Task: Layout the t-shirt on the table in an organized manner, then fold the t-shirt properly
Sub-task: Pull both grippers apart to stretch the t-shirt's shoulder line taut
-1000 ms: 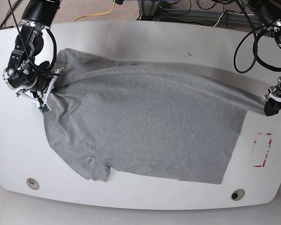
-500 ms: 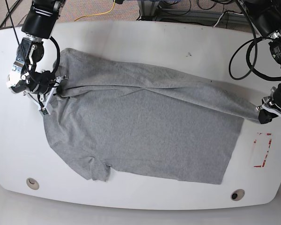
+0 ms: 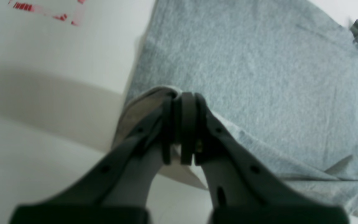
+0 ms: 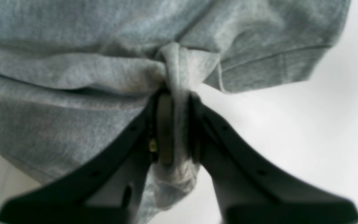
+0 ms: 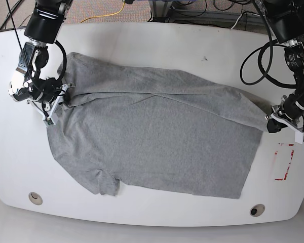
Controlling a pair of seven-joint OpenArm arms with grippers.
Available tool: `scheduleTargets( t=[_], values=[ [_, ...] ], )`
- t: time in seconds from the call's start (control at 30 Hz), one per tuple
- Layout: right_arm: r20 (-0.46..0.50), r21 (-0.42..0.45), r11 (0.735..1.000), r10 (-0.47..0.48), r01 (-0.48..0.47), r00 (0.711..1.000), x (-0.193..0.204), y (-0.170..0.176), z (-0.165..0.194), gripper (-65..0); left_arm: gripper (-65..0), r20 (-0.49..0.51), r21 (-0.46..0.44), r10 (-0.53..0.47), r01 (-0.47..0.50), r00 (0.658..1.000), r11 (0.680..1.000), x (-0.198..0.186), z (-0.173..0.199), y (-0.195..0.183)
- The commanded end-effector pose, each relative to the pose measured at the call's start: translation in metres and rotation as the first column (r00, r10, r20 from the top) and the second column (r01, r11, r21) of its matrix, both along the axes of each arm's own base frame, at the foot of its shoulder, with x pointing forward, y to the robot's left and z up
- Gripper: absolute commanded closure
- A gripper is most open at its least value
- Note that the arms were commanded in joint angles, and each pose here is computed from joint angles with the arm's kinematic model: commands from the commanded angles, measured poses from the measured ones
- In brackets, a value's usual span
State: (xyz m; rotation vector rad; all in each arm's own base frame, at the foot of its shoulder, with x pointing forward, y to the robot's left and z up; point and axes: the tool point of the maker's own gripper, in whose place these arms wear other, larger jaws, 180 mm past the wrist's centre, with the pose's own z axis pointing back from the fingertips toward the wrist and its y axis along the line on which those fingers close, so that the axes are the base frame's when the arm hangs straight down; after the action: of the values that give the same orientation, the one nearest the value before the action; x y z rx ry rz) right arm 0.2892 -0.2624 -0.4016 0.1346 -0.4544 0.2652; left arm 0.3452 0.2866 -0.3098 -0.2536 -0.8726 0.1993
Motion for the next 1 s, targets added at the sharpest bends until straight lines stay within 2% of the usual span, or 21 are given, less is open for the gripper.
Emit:
scheduleTargets(
  t=[0.0, 0.03, 0.07, 0.13, 0.27, 0.33, 0.47, 0.73, 0.97],
  values=[
    [0.055, -0.033, 0.999, -0.013, 0.015, 0.998, 0.004, -0.014, 0.018, -22.7, 0.0, 0.068, 0.008, 0.0, 0.0, 0.998, 1.0, 0.01, 0.019, 0.002],
    [0.083, -0.049, 0.998, -0.025, 0.029, 0.996, 0.003, -0.018, 0.028, -30.1, 0.0, 0.068, 0.008, 0.0, 0.0, 0.998, 1.0, 0.01, 0.019, 0.002],
    [0.09, -0.051, 0.998, -0.033, 0.037, 0.995, 0.002, -0.019, 0.03, -32.0, 0.0, 0.068, 0.008, 0.0, 0.0, 0.998, 1.0, 0.01, 0.019, 0.002],
    [0.13, -0.039, 0.996, -0.073, 0.078, 0.989, -0.005, -0.017, 0.039, -42.2, 0.0, 0.068, 0.008, 0.0, 0.0, 0.998, 1.0, 0.01, 0.019, 0.002],
    [0.2, -0.041, 0.985, -0.159, 0.17, 0.967, -0.018, -0.025, 0.058, -56.3, 0.0, 0.066, 0.01, -0.001, 0.0, 0.998, 1.0, 0.01, 0.019, 0.003],
    [0.212, -0.042, 0.979, -0.189, 0.202, 0.959, -0.025, -0.028, 0.063, -60.4, 0.0, 0.066, 0.01, -0.001, 0.0, 0.998, 1.0, 0.01, 0.019, 0.003],
    [0.199, -0.022, 0.966, -0.249, 0.258, 0.948, -0.044, -0.029, 0.058, -61.0, 0.0, 0.066, 0.01, -0.001, 0.0, 0.998, 1.0, 0.01, 0.019, 0.003],
    [0.16, 0.166, 0.919, -0.382, 0.356, 0.91, -0.084, -0.014, 0.039, -60.4, 0.0, 0.066, 0.01, -0.001, 0.0, 0.998, 1.0, 0.01, 0.019, 0.003],
    [0.11, 0.247, 0.886, -0.427, 0.392, 0.897, -0.103, -0.001, 0.024, -60.4, 0.0, 0.053, 0.016, -0.034, 0.033, 0.998, 0.999, 0.011, 0.015, -0.007]
  ],
)
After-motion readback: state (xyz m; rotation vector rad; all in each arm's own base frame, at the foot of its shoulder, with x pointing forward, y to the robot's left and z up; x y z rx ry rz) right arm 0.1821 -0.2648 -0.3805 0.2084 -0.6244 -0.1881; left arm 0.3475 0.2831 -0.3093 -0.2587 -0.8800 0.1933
